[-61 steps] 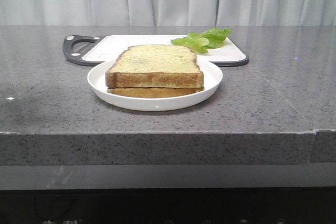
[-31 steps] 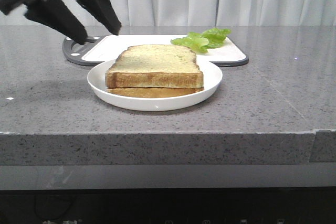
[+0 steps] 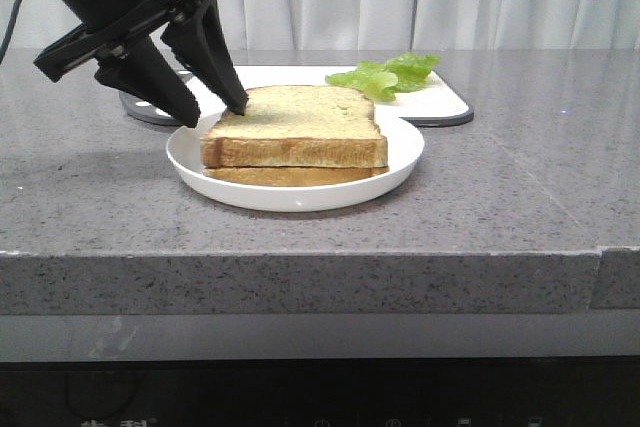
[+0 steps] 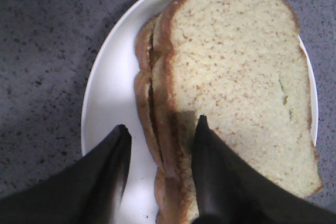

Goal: Left arm grabs bread, right arm adds lettuce
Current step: 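Lower the open left gripper onto the top bread slice on the plate, then grasp the top bread slice with the left gripper and lift it off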

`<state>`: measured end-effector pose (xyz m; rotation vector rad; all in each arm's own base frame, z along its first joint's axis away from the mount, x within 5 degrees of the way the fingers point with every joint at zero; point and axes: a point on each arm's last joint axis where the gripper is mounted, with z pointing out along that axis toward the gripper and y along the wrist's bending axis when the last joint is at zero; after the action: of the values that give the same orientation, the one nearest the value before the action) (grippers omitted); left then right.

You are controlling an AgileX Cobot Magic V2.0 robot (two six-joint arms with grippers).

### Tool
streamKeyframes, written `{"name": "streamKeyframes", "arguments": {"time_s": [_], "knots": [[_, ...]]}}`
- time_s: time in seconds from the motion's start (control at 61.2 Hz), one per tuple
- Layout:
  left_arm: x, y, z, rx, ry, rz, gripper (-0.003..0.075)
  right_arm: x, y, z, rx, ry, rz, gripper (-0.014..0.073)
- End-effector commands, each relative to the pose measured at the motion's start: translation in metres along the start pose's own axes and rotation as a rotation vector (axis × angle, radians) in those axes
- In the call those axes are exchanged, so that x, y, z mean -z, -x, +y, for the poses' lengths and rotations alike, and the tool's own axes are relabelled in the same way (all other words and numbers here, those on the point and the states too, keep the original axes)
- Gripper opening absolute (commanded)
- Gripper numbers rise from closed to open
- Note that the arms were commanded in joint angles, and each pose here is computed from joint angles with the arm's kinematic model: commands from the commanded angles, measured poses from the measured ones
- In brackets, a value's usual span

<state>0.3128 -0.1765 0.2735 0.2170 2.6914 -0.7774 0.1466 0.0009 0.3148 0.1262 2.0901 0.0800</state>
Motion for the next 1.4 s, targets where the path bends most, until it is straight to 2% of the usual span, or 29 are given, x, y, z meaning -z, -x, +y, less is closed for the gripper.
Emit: {"name": "streamKeyframes", "arguments": {"time_s": [0.0, 0.18, 0.474, 0.572, 0.816, 1.029, 1.388], "knots": [[0.018, 0.008, -0.016, -0.005, -0.06, -0.082, 0.0279, 0.006, 0.017, 0.001, 0.005, 0.004, -0.108, 0.0374], [0.015, 0.008, -0.018, -0.002, -0.104, -0.075, 0.0279, 0.006, 0.017, 0.001, 0.005, 0.004, -0.108, 0.0374], [0.002, 0.008, -0.013, 0.004, -0.088, -0.041, 0.0276, 0.006, 0.017, 0.001, 0.005, 0.004, -0.106, 0.0374], [-0.001, 0.008, -0.012, 0.007, -0.085, -0.03, 0.0212, 0.006, 0.016, 0.001, 0.005, 0.003, -0.1, 0.0374], [0.001, 0.007, -0.013, 0.004, -0.086, -0.031, -0.0022, 0.005, 0.015, 0.001, 0.005, 0.002, -0.088, 0.0374], [0.014, 0.007, -0.019, -0.011, -0.099, -0.058, -0.002, 0.005, 0.015, 0.001, 0.005, 0.002, -0.09, 0.0374], [0.084, -0.007, -0.041, -0.141, -0.104, -0.196, -0.002, 0.006, 0.017, 0.001, 0.005, 0.004, -0.104, 0.0374]]}}
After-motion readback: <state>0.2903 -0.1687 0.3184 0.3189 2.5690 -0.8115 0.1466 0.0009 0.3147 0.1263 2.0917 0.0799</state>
